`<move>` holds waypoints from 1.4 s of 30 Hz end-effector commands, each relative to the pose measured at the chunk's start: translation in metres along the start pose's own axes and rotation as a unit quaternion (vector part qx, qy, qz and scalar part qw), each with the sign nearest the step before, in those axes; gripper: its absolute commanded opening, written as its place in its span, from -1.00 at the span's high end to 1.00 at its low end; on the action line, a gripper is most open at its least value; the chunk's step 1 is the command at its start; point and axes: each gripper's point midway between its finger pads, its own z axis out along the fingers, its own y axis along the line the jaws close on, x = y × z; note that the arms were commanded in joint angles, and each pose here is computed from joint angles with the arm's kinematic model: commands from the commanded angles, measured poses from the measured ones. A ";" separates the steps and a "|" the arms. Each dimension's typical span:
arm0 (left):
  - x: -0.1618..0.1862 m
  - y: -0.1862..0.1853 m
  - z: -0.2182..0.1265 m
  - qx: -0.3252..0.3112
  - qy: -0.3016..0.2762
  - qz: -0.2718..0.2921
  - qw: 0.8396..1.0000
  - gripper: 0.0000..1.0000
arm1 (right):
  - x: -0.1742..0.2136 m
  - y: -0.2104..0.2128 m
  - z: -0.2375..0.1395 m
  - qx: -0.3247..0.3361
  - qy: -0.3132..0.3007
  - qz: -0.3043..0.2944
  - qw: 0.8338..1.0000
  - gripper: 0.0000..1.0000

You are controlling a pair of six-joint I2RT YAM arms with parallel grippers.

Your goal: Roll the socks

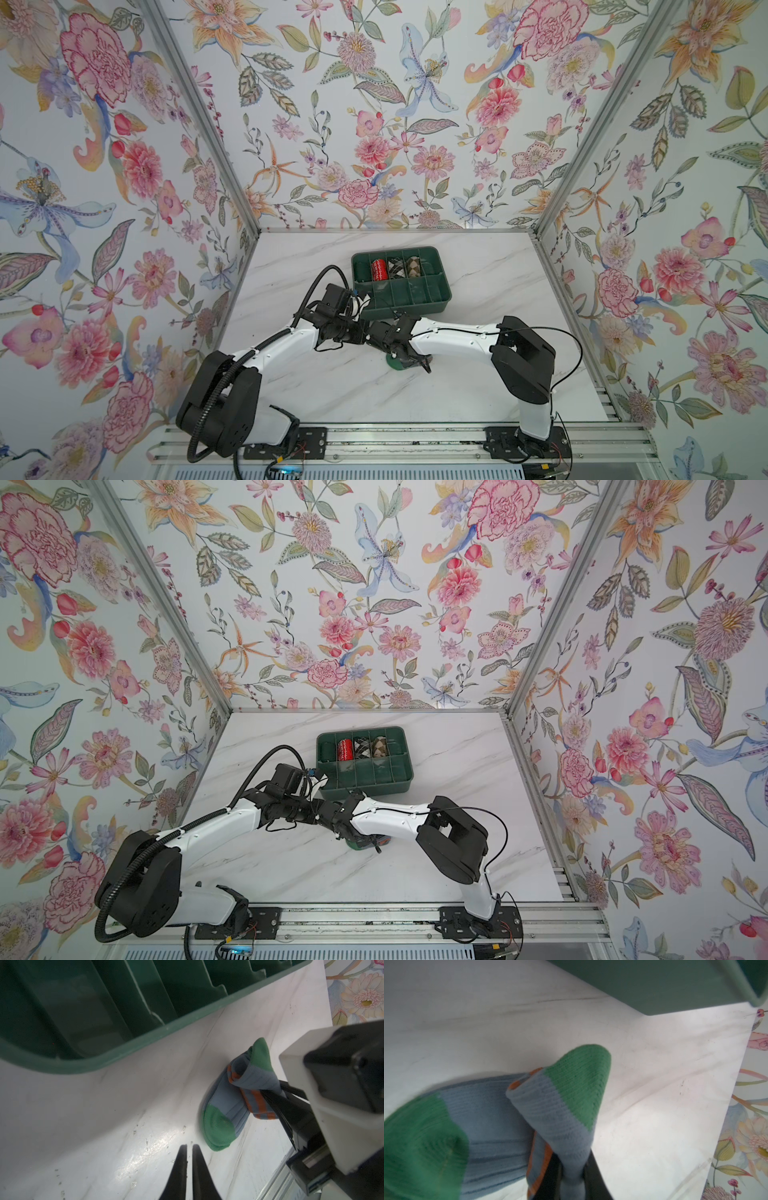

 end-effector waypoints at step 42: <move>0.008 0.031 -0.006 0.002 0.001 0.001 1.000 0.74 | 0.010 0.087 -0.048 0.001 -0.029 -0.079 0.996 0.09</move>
